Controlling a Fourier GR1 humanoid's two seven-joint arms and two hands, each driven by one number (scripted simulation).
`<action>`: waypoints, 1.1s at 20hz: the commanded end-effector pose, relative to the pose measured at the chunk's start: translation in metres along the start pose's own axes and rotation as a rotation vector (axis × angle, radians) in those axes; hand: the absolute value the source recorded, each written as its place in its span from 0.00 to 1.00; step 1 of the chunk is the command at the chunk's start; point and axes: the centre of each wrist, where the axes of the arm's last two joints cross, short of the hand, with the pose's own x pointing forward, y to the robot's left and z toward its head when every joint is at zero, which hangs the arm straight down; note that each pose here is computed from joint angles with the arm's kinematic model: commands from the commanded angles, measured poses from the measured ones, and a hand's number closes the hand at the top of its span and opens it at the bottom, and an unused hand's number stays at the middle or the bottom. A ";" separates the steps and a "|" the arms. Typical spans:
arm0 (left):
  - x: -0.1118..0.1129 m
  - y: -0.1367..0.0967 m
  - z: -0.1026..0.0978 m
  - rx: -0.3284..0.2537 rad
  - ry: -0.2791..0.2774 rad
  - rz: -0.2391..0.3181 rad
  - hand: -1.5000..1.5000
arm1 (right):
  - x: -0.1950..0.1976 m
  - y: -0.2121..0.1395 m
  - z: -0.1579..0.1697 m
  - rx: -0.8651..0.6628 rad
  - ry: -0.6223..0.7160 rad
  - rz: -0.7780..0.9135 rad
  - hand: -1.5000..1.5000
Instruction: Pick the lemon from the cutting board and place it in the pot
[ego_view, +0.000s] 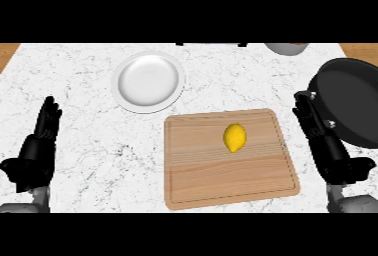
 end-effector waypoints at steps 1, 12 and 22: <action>-0.006 -0.014 0.005 -0.060 0.031 0.073 0.50 | 0.008 0.013 -0.005 0.055 0.024 -0.005 0.00; 0.037 -0.058 -0.001 -0.258 0.196 0.257 0.50 | 0.041 0.056 -0.040 0.012 -0.321 0.389 0.00; 0.046 -0.051 -0.001 -0.271 0.215 0.261 0.50 | 0.146 0.013 -0.027 0.154 -0.156 0.802 0.00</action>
